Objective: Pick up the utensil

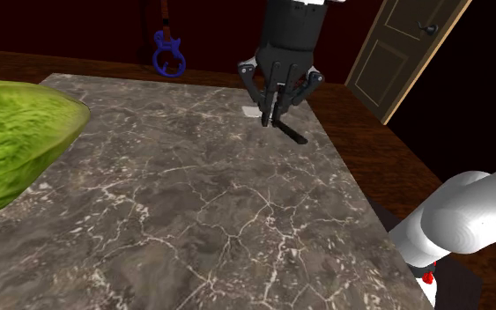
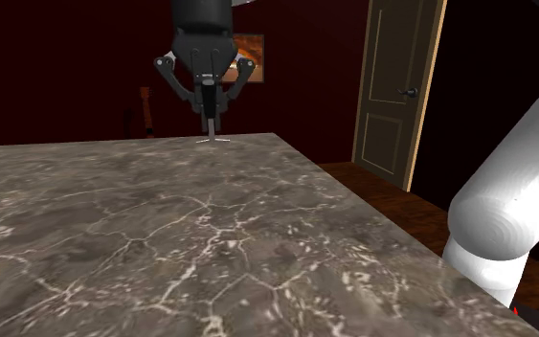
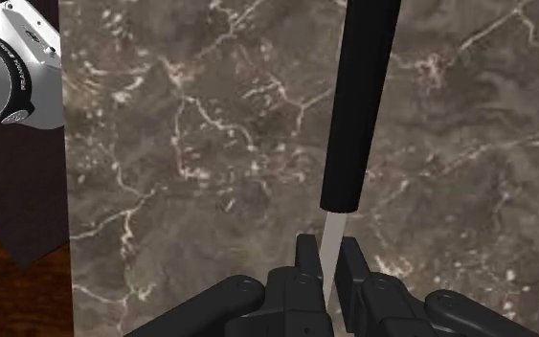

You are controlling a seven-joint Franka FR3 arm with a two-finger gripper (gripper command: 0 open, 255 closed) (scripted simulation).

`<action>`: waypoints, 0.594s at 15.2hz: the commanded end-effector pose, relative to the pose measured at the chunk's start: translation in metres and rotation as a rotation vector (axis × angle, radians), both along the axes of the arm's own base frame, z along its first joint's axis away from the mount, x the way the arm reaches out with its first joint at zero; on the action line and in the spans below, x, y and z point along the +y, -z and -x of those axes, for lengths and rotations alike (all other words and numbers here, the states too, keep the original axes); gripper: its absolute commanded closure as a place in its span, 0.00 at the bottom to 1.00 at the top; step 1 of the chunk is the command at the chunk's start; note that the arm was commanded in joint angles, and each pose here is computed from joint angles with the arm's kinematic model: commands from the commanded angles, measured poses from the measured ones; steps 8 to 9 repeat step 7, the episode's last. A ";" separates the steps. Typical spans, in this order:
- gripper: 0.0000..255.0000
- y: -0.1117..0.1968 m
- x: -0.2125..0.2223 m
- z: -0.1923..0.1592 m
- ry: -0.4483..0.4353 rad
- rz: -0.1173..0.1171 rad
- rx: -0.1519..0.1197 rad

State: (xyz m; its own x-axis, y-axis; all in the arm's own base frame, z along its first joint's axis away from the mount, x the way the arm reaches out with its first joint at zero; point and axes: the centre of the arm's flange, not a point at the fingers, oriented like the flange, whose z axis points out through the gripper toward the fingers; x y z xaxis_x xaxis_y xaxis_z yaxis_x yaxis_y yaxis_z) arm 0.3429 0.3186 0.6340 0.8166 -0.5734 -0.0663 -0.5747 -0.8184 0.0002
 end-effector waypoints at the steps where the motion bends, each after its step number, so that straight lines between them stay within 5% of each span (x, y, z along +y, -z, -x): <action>1: 1.00 -0.010 -0.001 0.000 0.000 0.000 0.000; 9: 1.00 -0.032 -0.001 0.000 0.000 0.000 0.000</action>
